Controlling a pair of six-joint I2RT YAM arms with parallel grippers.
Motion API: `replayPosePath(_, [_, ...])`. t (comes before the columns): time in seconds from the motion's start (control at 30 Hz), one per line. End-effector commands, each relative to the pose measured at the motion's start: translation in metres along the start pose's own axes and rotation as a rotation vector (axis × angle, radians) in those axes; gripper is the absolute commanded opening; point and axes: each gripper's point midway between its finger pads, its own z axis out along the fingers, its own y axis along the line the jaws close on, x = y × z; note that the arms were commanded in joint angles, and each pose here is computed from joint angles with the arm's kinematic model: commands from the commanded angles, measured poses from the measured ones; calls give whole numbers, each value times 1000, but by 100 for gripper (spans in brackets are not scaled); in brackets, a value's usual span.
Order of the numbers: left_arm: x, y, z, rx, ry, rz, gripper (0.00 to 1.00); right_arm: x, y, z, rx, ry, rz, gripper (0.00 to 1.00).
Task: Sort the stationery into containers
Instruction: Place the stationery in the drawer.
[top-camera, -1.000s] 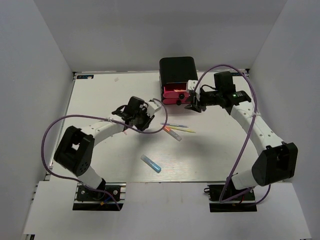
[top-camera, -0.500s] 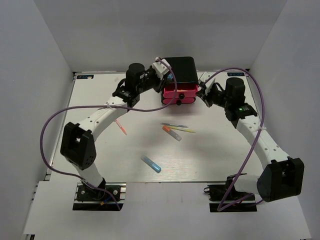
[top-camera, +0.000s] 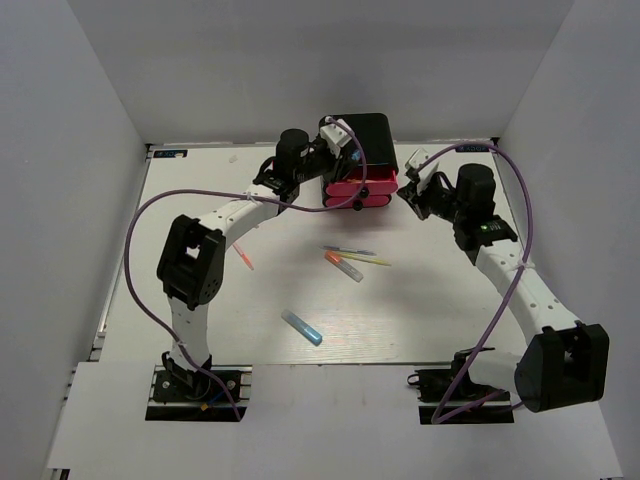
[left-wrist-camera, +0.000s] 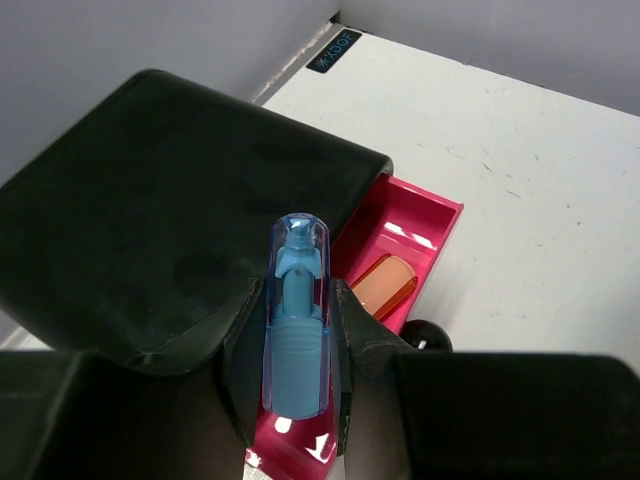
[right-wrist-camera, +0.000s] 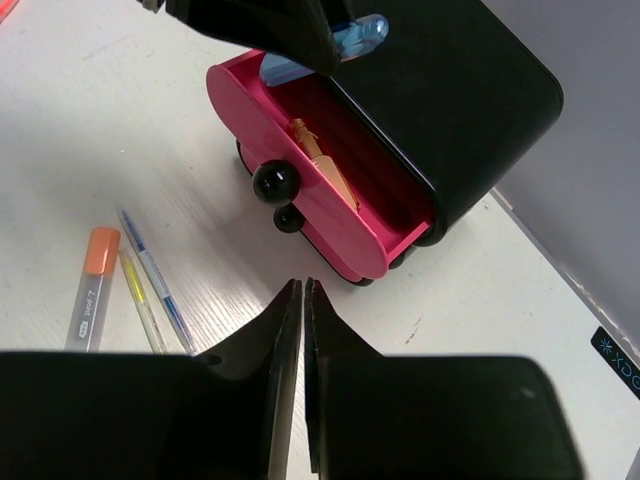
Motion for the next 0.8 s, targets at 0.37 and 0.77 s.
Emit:
replayPosePath(0.37, [-37,-6,1,32,-99,-16,56,-8,12,10,-136,-85,-23,46])
replayPosePath(0.77, [-103,4,-33,-78,-200,-54,54,10,27,24,-295,-72,-166,29])
